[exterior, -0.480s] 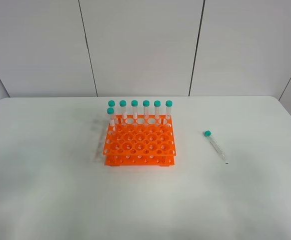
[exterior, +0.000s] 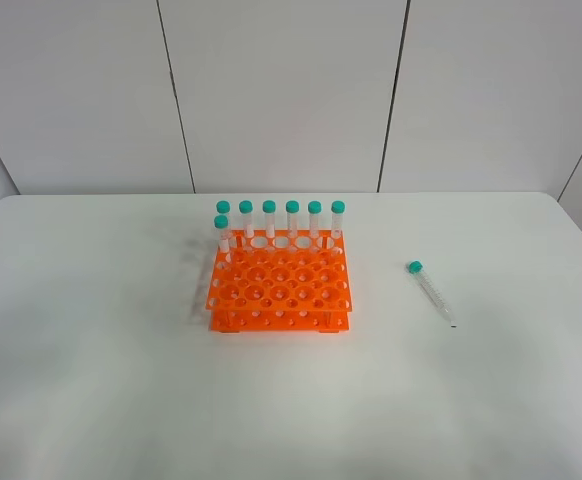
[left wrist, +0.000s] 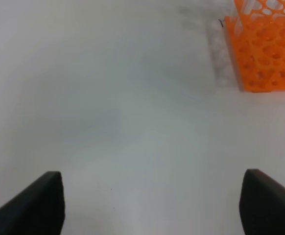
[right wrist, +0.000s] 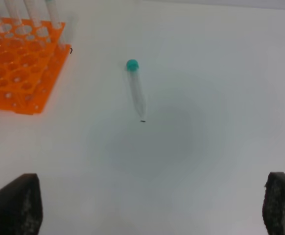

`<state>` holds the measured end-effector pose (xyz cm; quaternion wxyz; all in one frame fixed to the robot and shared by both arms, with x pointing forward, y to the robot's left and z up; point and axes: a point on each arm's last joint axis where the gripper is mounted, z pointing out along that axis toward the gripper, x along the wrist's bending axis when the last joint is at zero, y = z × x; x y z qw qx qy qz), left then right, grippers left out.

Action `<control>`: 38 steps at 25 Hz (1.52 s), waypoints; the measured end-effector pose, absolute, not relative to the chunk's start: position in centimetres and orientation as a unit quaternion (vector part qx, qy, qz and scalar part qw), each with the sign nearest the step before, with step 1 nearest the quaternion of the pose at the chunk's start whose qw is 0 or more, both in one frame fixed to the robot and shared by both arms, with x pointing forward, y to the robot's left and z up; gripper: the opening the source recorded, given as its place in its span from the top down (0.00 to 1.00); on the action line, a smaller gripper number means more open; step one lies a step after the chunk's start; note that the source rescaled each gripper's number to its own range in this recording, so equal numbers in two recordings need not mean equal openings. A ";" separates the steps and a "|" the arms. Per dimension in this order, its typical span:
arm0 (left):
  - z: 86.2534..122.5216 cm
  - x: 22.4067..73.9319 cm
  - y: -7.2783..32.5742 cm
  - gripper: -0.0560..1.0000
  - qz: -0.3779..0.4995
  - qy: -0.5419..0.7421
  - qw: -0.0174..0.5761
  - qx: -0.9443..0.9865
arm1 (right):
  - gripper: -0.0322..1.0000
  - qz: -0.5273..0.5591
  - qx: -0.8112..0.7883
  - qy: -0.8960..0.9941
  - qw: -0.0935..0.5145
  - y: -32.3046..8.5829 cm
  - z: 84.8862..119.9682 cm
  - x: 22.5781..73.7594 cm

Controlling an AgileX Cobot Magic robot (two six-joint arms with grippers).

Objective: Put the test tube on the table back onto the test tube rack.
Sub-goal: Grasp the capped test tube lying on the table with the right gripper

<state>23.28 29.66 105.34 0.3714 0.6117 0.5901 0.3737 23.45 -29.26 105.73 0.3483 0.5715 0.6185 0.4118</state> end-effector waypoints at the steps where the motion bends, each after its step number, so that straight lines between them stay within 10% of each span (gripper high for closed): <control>1: 105.3 23.3 29.7 0.02 0.374 0.590 0.371 0.612 | 0.00 0.411 0.572 0.619 0.347 -29.2 106.1 23.6; 14: 105.3 23.3 29.7 0.02 0.374 0.590 0.371 0.612 | 0.00 0.277 0.641 0.681 0.222 -28.6 112.6 38.3; 24: 105.3 23.3 29.7 0.02 0.374 0.590 0.371 0.612 | 0.00 0.130 0.667 0.730 0.082 -27.6 104.9 55.8; 38: 105.3 23.3 29.7 0.02 0.374 0.590 0.371 0.612 | 0.00 0.124 0.645 0.749 0.081 -25.0 96.6 61.5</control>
